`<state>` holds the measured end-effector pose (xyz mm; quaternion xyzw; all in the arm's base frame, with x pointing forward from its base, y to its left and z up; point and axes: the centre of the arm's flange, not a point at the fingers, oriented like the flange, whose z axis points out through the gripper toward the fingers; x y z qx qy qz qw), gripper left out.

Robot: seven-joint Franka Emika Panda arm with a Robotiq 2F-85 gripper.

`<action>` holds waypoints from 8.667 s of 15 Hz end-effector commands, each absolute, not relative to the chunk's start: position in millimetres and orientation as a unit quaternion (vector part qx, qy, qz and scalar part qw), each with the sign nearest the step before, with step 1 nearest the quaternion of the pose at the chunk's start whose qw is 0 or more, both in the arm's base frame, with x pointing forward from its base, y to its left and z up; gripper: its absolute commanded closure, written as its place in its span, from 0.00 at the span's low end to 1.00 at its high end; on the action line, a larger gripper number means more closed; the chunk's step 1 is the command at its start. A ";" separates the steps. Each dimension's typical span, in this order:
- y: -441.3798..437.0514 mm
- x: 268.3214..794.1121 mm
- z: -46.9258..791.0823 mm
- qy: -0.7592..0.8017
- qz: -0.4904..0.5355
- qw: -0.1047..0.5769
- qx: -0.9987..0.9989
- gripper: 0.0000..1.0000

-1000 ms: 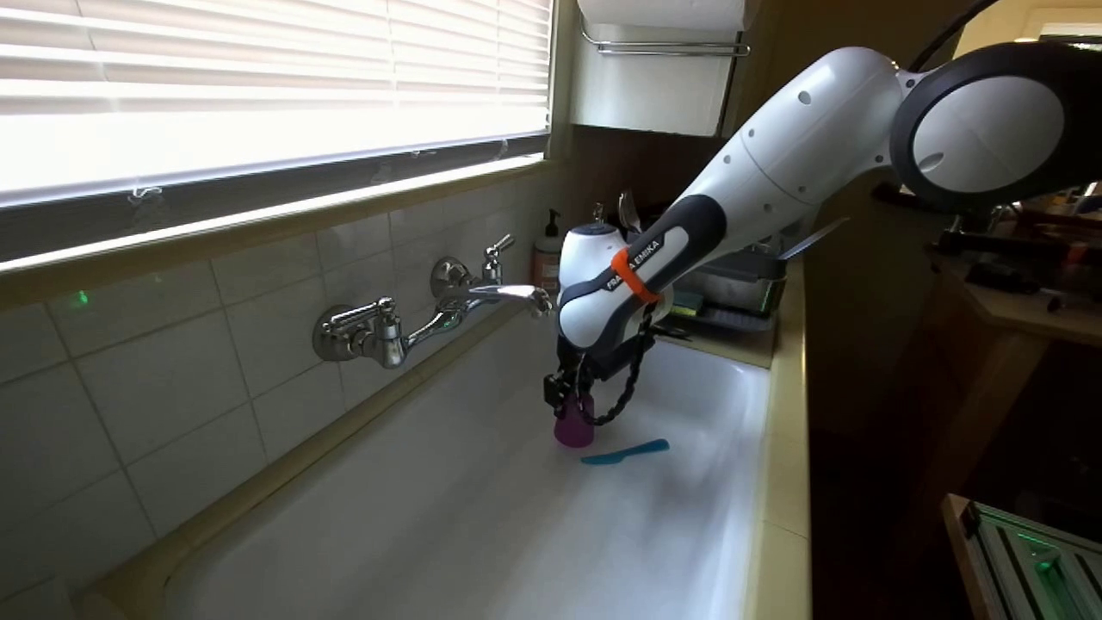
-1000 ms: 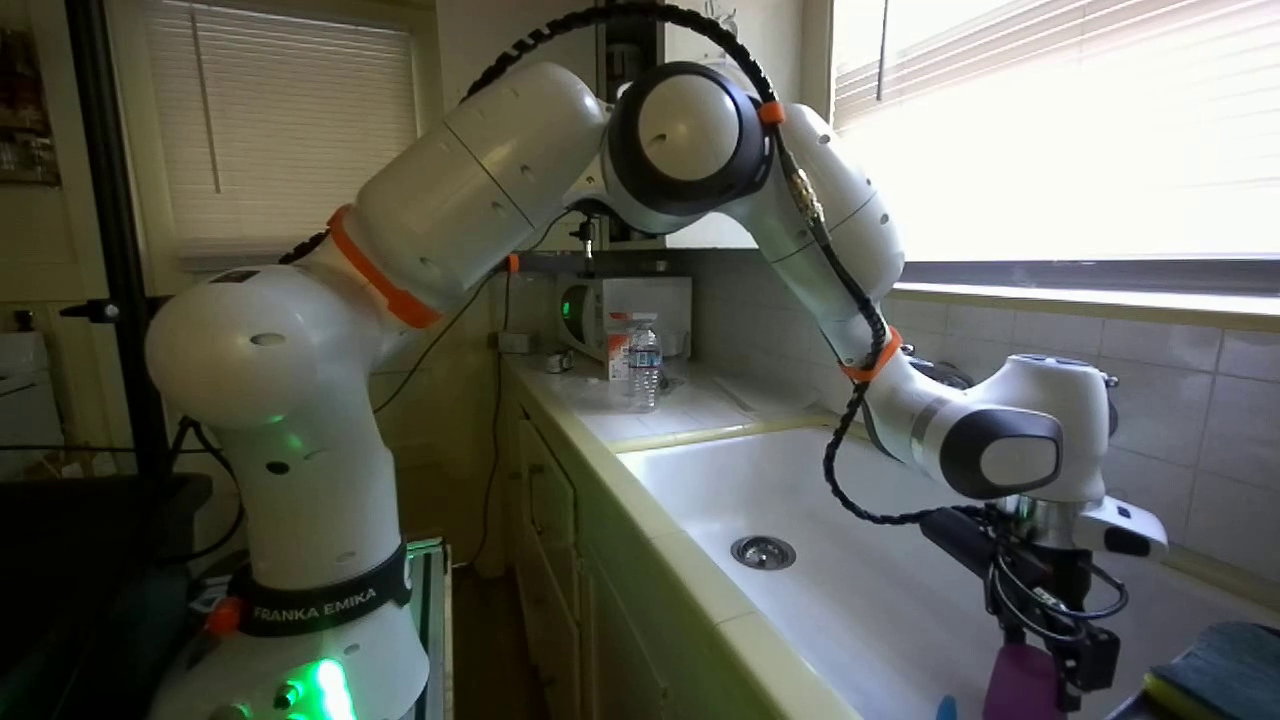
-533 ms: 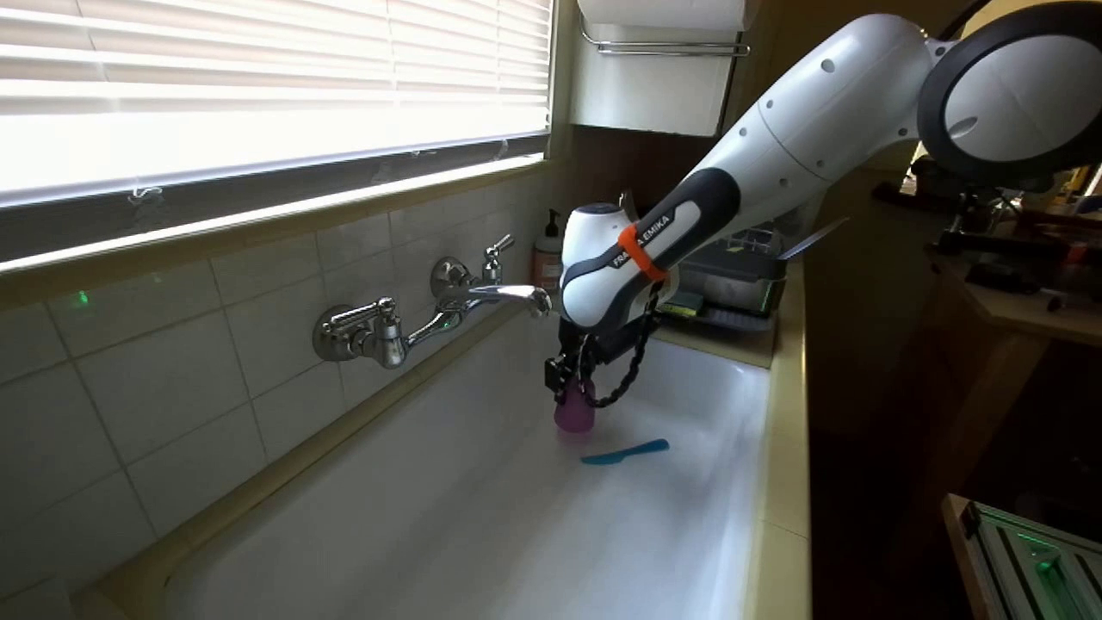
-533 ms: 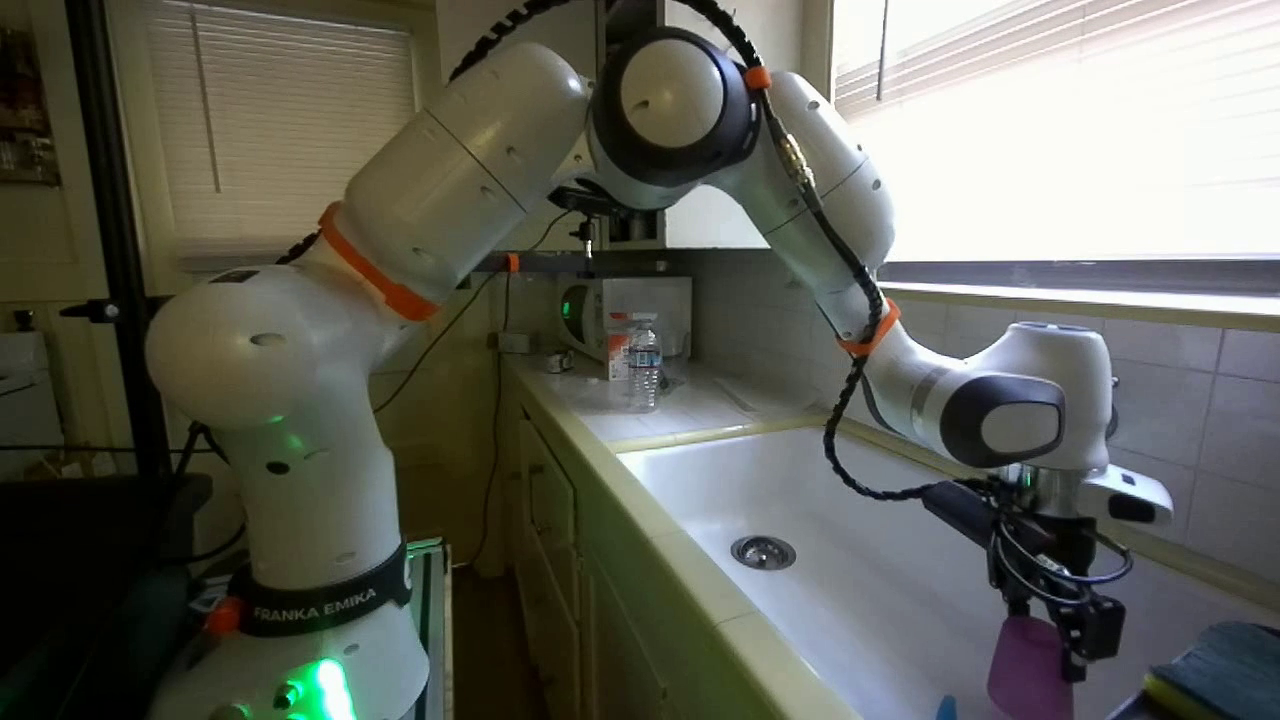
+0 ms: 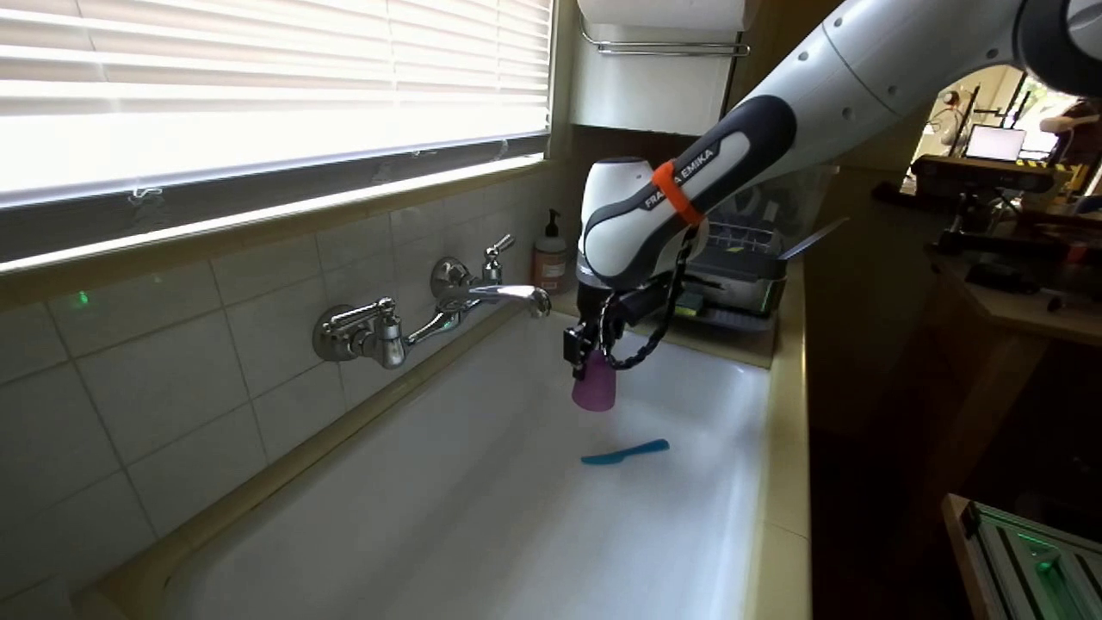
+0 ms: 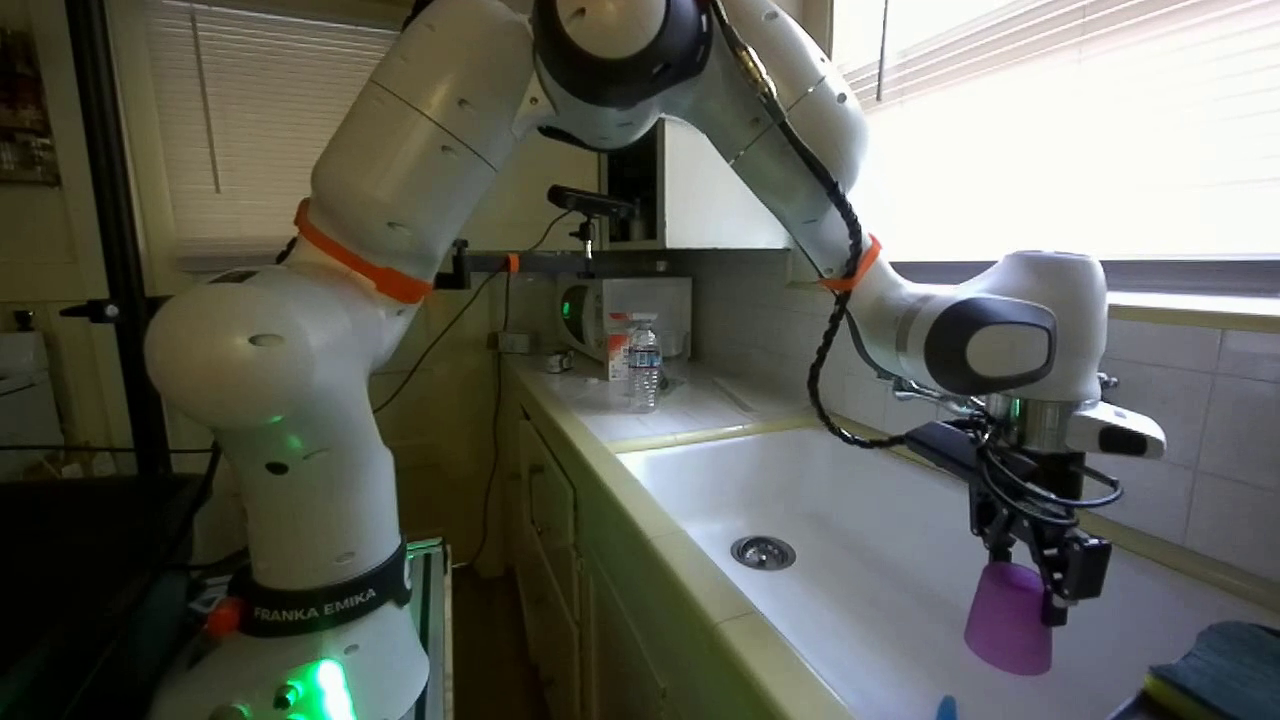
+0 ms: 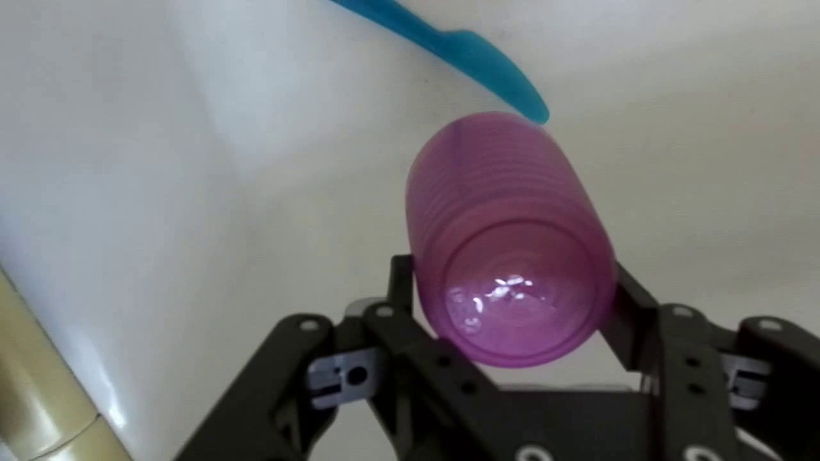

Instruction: Remove the purple cup out of the sink

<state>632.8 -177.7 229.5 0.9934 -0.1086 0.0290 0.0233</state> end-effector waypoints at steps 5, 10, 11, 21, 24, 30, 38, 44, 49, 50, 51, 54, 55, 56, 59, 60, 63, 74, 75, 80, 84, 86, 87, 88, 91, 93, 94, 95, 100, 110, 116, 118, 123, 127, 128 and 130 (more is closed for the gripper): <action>-163.1 562.3 299.7 -0.076 0.014 0.013 0.997 0.56; -159.2 526.5 334.8 -0.084 0.024 0.033 0.996 0.56; -159.4 520.0 341.5 -0.085 0.028 0.037 0.995 0.56; -167.5 462.6 420.0 -0.181 0.113 0.094 0.972 0.56; -173.6 449.5 440.3 -0.212 0.138 0.110 0.961 0.56; -217.6 426.2 460.7 -0.280 0.183 0.113 0.935 0.56; -259.8 419.6 475.2 -0.314 0.212 0.109 0.919 0.31; -259.3 419.0 473.1 -0.314 0.212 0.109 0.919 0.31; -284.1 412.7 491.1 -0.353 0.230 0.118 0.899 0.56; -290.6 410.7 496.4 -0.362 0.236 0.120 0.894 0.56; -298.4 408.7 502.1 -0.370 0.241 0.122 0.889 0.56; -321.6 407.3 516.5 -0.391 0.255 0.126 0.876 0.56; -328.8 409.2 518.1 -0.396 0.257 0.127 0.872 0.56; -333.6 410.1 521.5 -0.400 0.259 0.132 0.869 0.56; -348.6 414.9 520.0 -0.414 0.259 0.140 0.862 0.56; -354.2 416.0 519.2 -0.421 0.259 0.142 0.858 0.56; -378.0 419.9 512.9 -0.442 0.257 0.148 0.847 0.56; -447.1 427.5 488.9 -0.480 0.229 0.140 0.835 0.56; -452.4 431.0 485.2 -0.479 0.225 0.133 0.838 0.56; -474.3 442.9 467.1 -0.485 0.210 0.115 0.841 0.56; -493.5 449.5 451.7 -0.494 0.185 0.109 0.842 0.56; -502.2 452.7 441.9 -0.501 0.170 0.108 0.842 0.56; -506.0 454.7 438.1 -0.502 0.164 0.107 0.842 0.56; -508.7 456.0 433.0 -0.504 0.157 0.106 0.843 0.56; -518.0 462.3 421.9 -0.509 0.141 0.106 0.843 0.56; -522.7 465.9 416.0 -0.511 0.132 0.107 0.843 0.56; -524.3 467.0 413.3 -0.512 0.127 0.107 0.843 0.56; -525.5 468.1 412.4 -0.512 0.123 0.108 0.843 0.56; -530.0 472.5 409.1 -0.511 0.113 0.113 0.845 0.00; -506.7 462.7 444.1 -0.505 0.132 0.119 0.845 0.00; -481.4 447.7 473.1 -0.499 0.129 0.115 0.849 0.00; -470.4 441.6 477.4 -0.495 0.113 0.107 0.855 0.00; -440.7 428.9 480.5 -0.487 0.082 0.108 0.863 0.00; -408.7 415.2 482.5 -0.467 0.086 0.106 0.873 0.00; -402.1 412.4 482.7 -0.464 0.087 0.106 0.875 0.00; -390.3 406.6 482.3 -0.456 0.088 0.101 0.880 0.00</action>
